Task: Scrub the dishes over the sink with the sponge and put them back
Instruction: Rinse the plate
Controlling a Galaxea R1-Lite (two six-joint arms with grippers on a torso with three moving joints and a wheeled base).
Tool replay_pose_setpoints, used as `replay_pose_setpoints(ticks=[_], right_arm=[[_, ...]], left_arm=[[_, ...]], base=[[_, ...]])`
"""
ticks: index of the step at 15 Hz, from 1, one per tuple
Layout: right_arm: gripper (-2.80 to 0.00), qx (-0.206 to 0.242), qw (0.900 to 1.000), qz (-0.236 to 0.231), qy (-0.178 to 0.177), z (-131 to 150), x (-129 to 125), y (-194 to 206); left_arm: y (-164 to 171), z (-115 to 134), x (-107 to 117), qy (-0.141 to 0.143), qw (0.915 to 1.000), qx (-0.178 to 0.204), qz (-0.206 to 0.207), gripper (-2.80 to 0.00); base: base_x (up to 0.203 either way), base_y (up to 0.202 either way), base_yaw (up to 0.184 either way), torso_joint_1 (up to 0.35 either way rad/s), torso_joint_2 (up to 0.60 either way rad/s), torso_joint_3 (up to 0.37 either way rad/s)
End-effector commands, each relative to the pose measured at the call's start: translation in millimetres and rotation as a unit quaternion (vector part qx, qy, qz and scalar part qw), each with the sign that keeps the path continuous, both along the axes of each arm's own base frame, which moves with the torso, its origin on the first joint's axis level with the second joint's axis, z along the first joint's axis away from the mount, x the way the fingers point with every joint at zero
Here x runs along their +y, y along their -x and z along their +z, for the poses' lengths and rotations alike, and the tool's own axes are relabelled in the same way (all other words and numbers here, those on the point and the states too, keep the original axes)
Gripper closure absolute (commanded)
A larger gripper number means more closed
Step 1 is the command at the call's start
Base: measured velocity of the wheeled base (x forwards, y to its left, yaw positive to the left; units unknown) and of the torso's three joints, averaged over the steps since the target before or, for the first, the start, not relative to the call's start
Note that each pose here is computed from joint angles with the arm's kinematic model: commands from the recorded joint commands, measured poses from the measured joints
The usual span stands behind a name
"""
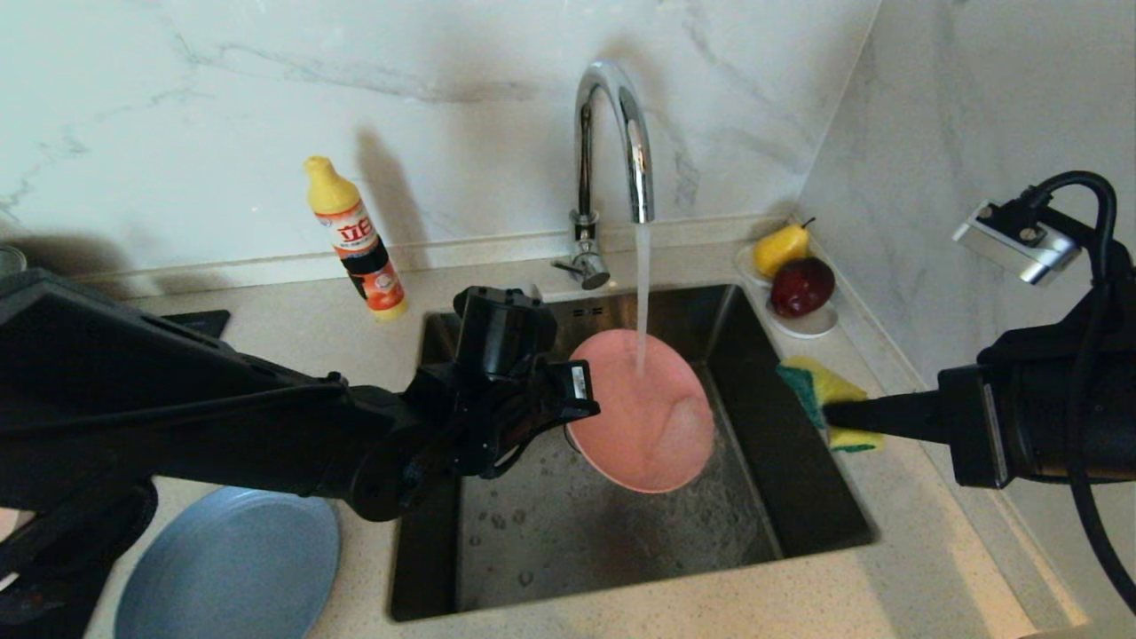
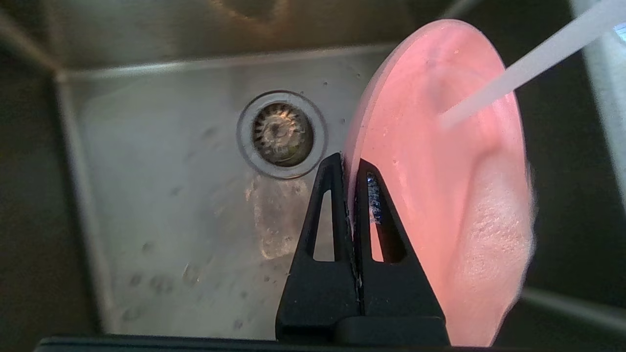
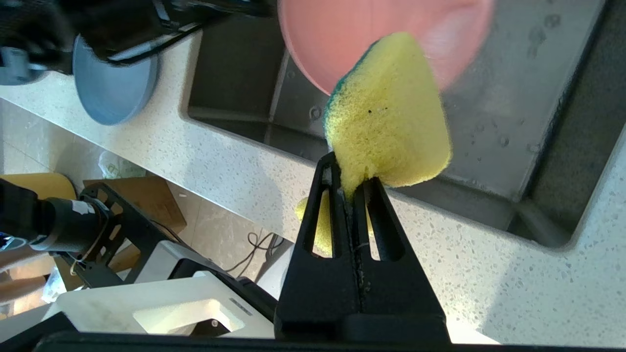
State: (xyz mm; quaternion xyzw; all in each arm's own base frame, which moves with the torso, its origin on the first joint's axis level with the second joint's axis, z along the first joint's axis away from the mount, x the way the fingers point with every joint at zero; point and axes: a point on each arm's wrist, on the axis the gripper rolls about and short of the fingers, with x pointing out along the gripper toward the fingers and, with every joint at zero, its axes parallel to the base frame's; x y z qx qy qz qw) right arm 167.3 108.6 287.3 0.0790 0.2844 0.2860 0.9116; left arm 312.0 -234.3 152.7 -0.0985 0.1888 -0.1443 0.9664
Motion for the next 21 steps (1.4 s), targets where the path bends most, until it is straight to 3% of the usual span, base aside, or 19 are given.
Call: replay_pose_setpoints(ticks=[1, 4, 9, 12, 15, 18, 21], right_arm=[[0.00, 0.005, 1.000, 0.001, 0.003, -2, 0, 0], [0.00, 0.016, 1.000, 0.000, 0.009, -8, 2, -3], [0.00, 0.037, 0.999, -0.004, 0.025, -22, 5, -8], [0.00, 0.060, 0.997, -0.005, 0.040, -36, 6, -10], [0.00, 0.065, 0.997, -0.006, 0.043, -39, 5, -9], [0.00, 0.069, 0.997, -0.006, 0.045, -41, 6, -11], [0.00, 0.069, 0.997, -0.006, 0.045, -41, 6, -11]], left_arm=[[9, 15, 18, -0.001, 0.9997, -0.015, 0.017, 0.00], [27, 40, 41, -0.043, 0.9964, -0.057, 0.045, 0.00], [68, 76, 78, -0.113, 0.9813, -0.128, 0.089, 0.00], [75, 84, 102, -0.169, 0.9626, -0.180, 0.112, 0.00], [71, 77, 119, -0.241, 0.9427, -0.190, 0.132, 0.00], [69, 80, 126, -0.268, 0.9269, -0.218, 0.147, 0.00], [69, 79, 127, -0.275, 0.9230, -0.225, 0.147, 0.00]], base=[[0.000, 0.000, 0.000, 0.000, 0.00, 0.000], [0.000, 0.000, 0.000, 0.000, 0.00, 0.000], [0.000, 0.000, 0.000, 0.000, 0.00, 0.000], [0.000, 0.000, 0.000, 0.000, 0.00, 0.000], [0.000, 0.000, 0.000, 0.000, 0.00, 0.000], [0.000, 0.000, 0.000, 0.000, 0.00, 0.000], [0.000, 0.000, 0.000, 0.000, 0.00, 0.000]])
